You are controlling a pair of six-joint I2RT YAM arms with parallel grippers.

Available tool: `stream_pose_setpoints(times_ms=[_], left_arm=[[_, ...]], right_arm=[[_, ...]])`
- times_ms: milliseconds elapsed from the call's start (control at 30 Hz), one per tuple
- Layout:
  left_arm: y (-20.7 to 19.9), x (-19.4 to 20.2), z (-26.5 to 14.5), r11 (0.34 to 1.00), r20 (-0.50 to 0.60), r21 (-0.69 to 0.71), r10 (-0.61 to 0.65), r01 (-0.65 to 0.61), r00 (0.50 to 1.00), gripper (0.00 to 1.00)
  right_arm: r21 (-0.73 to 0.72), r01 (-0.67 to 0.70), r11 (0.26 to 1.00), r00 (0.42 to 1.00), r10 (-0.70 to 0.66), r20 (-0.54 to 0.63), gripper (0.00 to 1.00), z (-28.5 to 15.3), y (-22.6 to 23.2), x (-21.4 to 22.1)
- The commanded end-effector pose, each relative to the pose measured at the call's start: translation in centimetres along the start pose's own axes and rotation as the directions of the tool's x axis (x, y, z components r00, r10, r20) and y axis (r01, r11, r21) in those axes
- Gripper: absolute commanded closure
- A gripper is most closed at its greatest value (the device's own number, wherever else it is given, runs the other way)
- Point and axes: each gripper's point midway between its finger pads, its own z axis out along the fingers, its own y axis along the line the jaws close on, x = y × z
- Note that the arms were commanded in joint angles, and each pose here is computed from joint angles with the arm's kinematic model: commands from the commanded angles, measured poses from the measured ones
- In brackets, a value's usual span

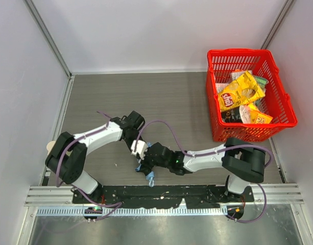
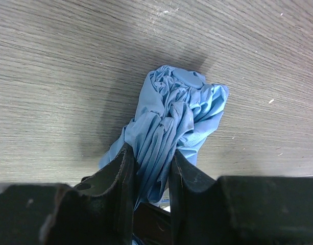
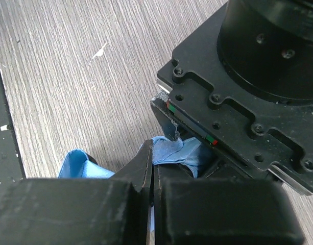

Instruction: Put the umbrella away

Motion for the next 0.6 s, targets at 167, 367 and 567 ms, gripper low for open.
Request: stream_pose_setpoints(times_ms=[167,367,567], left_arm=[[7.0,2.4,3.3,0.964,-0.026,-0.265,-0.036,0.028,0.999,1.0],[6.5,2.3,3.2,0.968,-0.024,-0.248,-0.042,0.035,0.999,1.0],[6.4,2.3,2.9,0.973,-0.015,-0.224,-0.052,0.047,0.999,1.0]], right_arm=[[-0.095,0.001,0.995,0.992,-0.013,-0.127,0.94,-1.3,3.3,4.3],[-0.105,-0.102,0.989,0.99,0.091,-0.105,0.89,-1.7,4.2,4.9],[0.039,-0.23,0.972,0.962,0.222,0.157,0.99,-4.2,1.4,2.7]])
